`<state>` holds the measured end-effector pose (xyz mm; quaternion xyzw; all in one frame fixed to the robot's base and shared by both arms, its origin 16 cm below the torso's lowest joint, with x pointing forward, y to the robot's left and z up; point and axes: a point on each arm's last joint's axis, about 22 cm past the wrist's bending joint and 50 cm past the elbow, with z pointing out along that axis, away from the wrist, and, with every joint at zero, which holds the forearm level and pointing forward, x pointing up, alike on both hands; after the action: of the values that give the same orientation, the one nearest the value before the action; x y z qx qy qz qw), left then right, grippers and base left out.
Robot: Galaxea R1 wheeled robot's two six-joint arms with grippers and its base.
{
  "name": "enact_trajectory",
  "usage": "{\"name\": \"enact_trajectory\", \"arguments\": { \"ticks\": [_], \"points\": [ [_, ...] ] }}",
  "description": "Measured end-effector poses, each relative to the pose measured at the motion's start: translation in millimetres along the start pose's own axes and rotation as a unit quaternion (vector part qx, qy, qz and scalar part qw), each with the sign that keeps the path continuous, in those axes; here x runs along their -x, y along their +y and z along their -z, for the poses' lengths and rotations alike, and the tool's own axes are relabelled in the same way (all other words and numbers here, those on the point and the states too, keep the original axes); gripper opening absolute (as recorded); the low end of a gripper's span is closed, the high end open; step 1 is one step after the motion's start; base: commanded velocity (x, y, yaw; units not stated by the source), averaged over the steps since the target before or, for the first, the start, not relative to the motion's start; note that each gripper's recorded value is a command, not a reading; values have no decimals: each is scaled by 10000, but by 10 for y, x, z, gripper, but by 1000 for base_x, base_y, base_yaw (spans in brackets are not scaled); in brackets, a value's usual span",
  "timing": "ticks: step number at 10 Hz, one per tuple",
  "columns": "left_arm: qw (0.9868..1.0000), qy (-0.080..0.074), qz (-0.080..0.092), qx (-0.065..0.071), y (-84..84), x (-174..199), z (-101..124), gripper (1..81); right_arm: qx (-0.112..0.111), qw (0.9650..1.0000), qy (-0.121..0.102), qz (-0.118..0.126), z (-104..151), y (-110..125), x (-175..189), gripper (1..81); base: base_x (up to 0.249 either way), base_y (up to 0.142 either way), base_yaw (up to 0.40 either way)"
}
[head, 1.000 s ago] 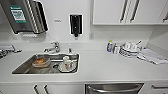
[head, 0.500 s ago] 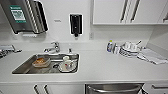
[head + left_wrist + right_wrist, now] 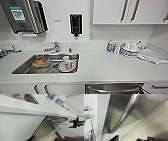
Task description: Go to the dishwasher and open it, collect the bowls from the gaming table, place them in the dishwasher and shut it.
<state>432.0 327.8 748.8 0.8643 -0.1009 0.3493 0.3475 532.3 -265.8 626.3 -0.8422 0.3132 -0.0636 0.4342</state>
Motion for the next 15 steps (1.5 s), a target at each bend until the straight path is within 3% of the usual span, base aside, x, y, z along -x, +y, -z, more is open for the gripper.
{"name": "enact_trajectory", "arguments": {
  "ticks": [2, 4, 6, 9, 12, 13, 15],
  "points": [
    [10000, 0, -1, -12, -11, 0, 2, 811, -1, 9976, 123, -679, -102, -80, -203, 811, 0, 0, 0],
    [10000, 0, -1, -5, -12, 1, -6, 811, 159, 9935, 200, -1109, -50, -34, -346, 811, 0, 0, 0],
    [10000, -2, 6, 57, 18, 6, -53, 811, 173, 9916, 237, -1262, -46, -70, -412, 811, 0, 0, 0],
    [10000, -9, 1, 30, -4, 10, -47, 811, 305, 9880, 181, -1501, -222, -58, -451, 811, 0, 0, 0],
    [10000, -14, -8, 28, -11, 10, -51, 811, 408, 9876, 24, -1516, -495, -209, -448, 811, 0, 0, 0],
    [10000, -11, -10, 28, -12, 7, -52, 811, 392, 9880, 32, -1494, -547, -299, -495, 811, 0, 0, 0],
    [10000, -14, -9, 29, -13, 9, -55, 811, 525, 9856, 169, -1600, -577, -202, -648, 811, 0, 0, 0]
  ]
}}
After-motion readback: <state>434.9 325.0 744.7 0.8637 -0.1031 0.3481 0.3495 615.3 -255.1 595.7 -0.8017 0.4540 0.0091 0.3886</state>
